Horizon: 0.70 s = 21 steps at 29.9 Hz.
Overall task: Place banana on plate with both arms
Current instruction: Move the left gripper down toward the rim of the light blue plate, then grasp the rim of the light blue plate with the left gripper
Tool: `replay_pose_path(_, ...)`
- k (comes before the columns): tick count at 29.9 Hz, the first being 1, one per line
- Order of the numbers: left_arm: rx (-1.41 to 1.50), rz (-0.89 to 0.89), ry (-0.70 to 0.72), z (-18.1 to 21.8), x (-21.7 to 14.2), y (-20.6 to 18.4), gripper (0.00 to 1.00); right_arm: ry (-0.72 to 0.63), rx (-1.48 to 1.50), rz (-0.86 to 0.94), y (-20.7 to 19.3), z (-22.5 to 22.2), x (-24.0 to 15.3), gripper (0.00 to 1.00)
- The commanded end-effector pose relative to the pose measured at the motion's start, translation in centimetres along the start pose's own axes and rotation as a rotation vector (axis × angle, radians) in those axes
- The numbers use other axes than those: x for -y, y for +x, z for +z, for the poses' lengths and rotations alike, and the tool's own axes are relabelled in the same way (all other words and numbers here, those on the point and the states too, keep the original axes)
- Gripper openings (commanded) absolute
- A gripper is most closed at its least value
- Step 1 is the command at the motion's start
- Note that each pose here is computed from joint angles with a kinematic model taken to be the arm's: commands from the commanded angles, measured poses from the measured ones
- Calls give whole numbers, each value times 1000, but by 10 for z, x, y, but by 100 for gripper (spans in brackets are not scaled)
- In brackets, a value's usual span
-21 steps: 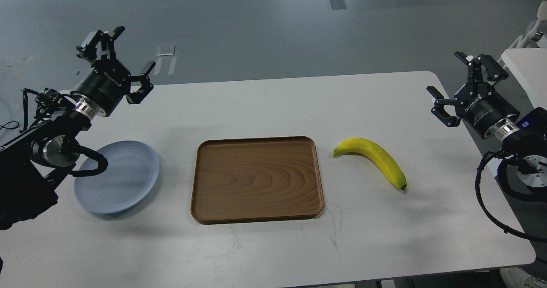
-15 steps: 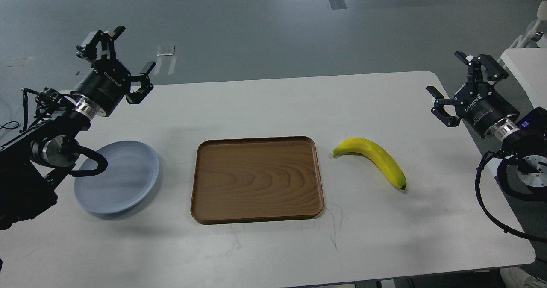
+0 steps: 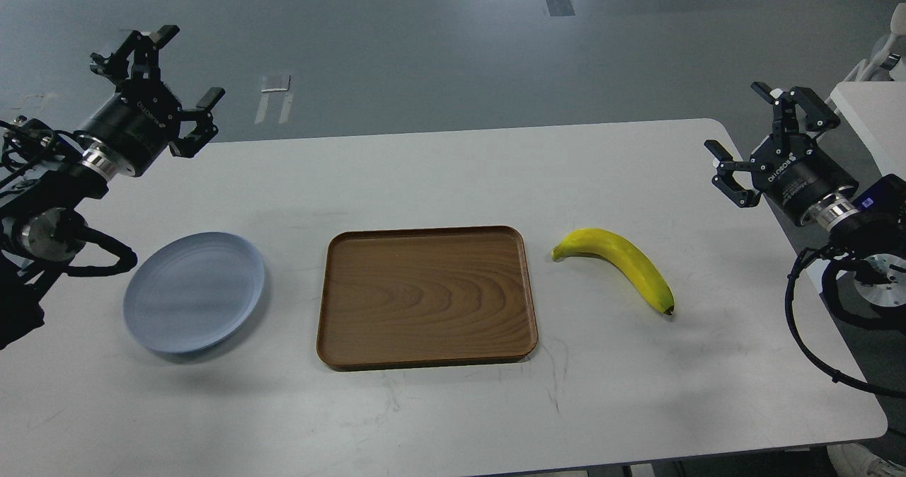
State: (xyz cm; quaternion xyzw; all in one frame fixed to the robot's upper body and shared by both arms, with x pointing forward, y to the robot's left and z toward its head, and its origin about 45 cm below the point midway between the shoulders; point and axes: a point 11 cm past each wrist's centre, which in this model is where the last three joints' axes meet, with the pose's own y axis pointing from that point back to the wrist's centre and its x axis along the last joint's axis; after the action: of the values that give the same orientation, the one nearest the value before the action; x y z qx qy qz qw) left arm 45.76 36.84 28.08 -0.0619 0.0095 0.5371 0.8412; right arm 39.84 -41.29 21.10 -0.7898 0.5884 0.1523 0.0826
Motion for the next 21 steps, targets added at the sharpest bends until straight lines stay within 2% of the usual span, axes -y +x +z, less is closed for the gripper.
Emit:
replay_pose_path(1,313,-151,81,26,1,-8,99,-5,-5,-2,0,1,0,98)
replay_pose_path(4,590,-318,166,38,-5,-26,99,-5,-13,1,2,-2,-2,98)
replay_pose_path(6,694,-366,205,41,-12,-28,99,-7,-15,0,2,-2,-2,98)
replay_pose_path(11,1059,-563,372,28,-38,-36,99,-10,-15,-7,0,-1,-2,98)
replay_pose_path(14,1202,-628,508,9,-57,-21,99,-10,-15,-7,0,-1,-2,98)
replay_pose_path(16,1273,-708,648,-19,-79,-9,99,-9,-14,-10,-1,-1,-1,98)
replay_pose_path(21,1315,-710,844,-52,-123,32,99,-8,-17,-9,0,-2,-2,98)
